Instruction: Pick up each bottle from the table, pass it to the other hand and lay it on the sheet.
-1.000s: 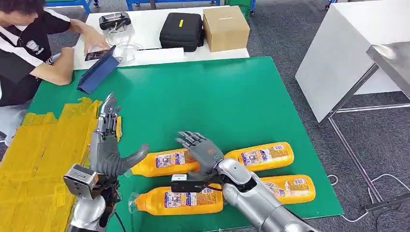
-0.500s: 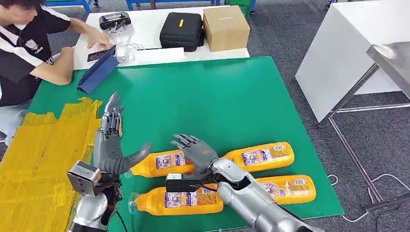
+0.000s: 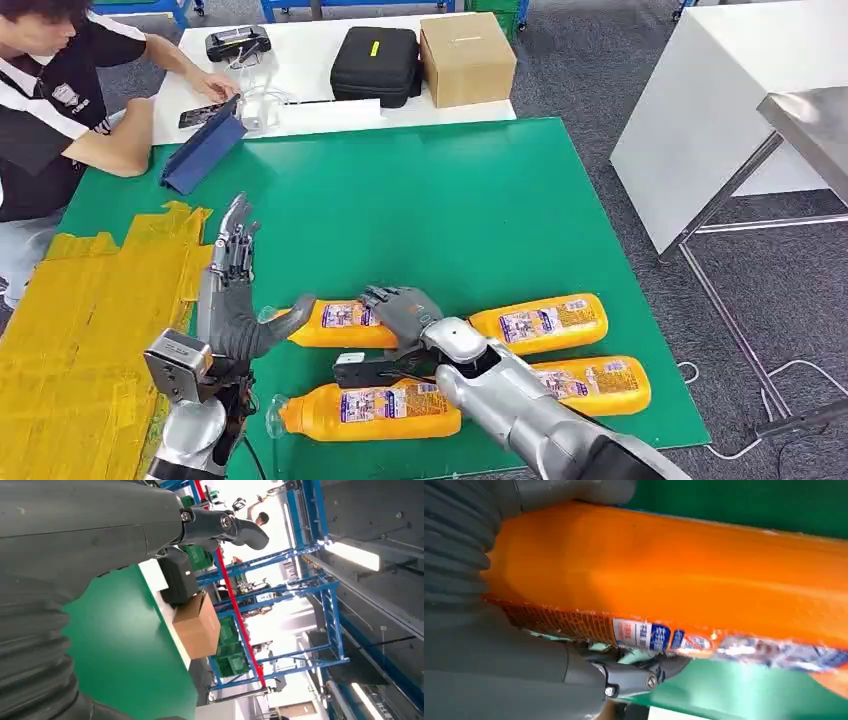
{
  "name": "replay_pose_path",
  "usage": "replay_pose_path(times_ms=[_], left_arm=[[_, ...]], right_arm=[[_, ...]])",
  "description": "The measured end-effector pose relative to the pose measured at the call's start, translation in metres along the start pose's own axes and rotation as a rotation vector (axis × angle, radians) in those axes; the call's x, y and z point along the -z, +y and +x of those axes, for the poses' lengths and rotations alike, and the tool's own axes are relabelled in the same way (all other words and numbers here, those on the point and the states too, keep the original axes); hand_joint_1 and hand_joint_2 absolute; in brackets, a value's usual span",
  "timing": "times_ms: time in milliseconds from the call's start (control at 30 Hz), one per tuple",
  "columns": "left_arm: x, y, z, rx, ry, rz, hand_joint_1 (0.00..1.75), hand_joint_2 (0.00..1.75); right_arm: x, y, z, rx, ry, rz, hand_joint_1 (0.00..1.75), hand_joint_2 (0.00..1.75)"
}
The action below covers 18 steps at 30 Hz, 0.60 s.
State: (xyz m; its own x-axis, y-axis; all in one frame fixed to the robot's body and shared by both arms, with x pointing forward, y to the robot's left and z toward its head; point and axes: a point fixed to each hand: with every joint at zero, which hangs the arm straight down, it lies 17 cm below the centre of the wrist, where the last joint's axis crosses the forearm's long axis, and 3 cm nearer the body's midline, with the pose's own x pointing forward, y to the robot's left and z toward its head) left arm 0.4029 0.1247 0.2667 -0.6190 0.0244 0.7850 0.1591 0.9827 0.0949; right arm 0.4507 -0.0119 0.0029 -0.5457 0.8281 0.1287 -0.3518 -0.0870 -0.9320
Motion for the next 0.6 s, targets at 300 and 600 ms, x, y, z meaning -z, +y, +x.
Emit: replay_pose_path(times_ms=[300,600], left_arm=[[0.0,0.0,-0.002,0.0,0.006,0.003,0.0,1.75],[-0.003,-0.001,-0.004,0.001,0.015,0.002,0.0,1.75]], right_arm=[[0.006,-0.013,-0.001,-0.046,0.023,-0.065,1.75,1.75],[-0.001,-0.035,0.017,0.098,0.0,-0.237,1.75,1.75]])
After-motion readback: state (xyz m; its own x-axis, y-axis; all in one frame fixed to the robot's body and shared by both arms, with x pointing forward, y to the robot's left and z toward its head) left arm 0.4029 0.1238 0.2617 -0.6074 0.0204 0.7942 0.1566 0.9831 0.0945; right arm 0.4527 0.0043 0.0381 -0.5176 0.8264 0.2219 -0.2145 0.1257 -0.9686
